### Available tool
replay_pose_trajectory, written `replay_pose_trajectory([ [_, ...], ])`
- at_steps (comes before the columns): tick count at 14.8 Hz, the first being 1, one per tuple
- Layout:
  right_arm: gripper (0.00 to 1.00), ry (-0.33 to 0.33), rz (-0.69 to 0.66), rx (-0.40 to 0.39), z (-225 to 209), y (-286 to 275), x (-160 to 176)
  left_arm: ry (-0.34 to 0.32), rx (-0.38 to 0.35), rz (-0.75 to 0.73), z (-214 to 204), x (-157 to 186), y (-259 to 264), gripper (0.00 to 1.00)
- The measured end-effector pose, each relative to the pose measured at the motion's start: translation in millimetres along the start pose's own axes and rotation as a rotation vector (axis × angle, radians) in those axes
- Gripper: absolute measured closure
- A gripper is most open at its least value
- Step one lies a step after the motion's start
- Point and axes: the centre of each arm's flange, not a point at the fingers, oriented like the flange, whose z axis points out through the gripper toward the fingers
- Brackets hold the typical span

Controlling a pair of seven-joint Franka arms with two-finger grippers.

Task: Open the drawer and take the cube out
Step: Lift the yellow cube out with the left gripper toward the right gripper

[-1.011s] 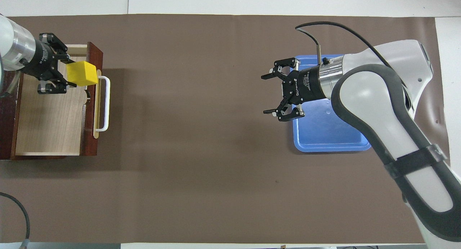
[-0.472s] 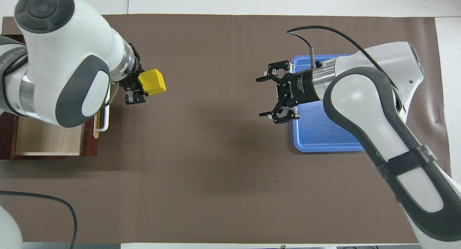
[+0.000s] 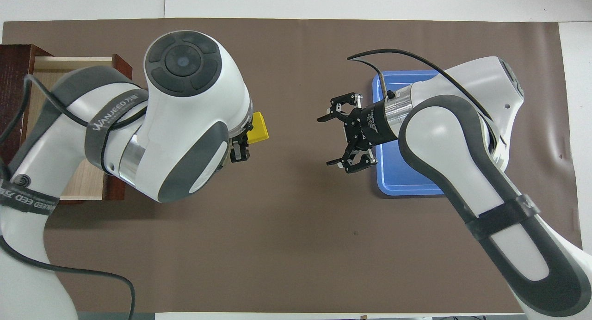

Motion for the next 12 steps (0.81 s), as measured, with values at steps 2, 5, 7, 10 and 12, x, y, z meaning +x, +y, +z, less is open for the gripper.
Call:
replay_pose_trajectory([
  [2,0.00,0.004,0.000,-0.001,-0.3,0.1,1.3,-0.010,0.000,0.008,8.2,-13.8,-6.8,0.44],
  [5,0.00,0.009,0.004,-0.006,1.9,1.4,4.0,-0.026,-0.007,-0.001,21.5,-19.6,-4.8,0.44],
  [7,0.00,0.009,0.010,-0.009,2.8,2.0,5.1,-0.038,-0.018,-0.002,22.0,-21.5,-2.9,0.44],
  [10,0.00,0.010,0.024,-0.010,4.5,2.5,4.1,-0.053,-0.023,0.012,19.0,-31.3,-10.2,0.44],
  [12,0.00,0.011,0.026,-0.018,10.0,4.1,-1.4,-0.057,-0.018,0.017,19.6,-38.9,-16.5,0.44],
])
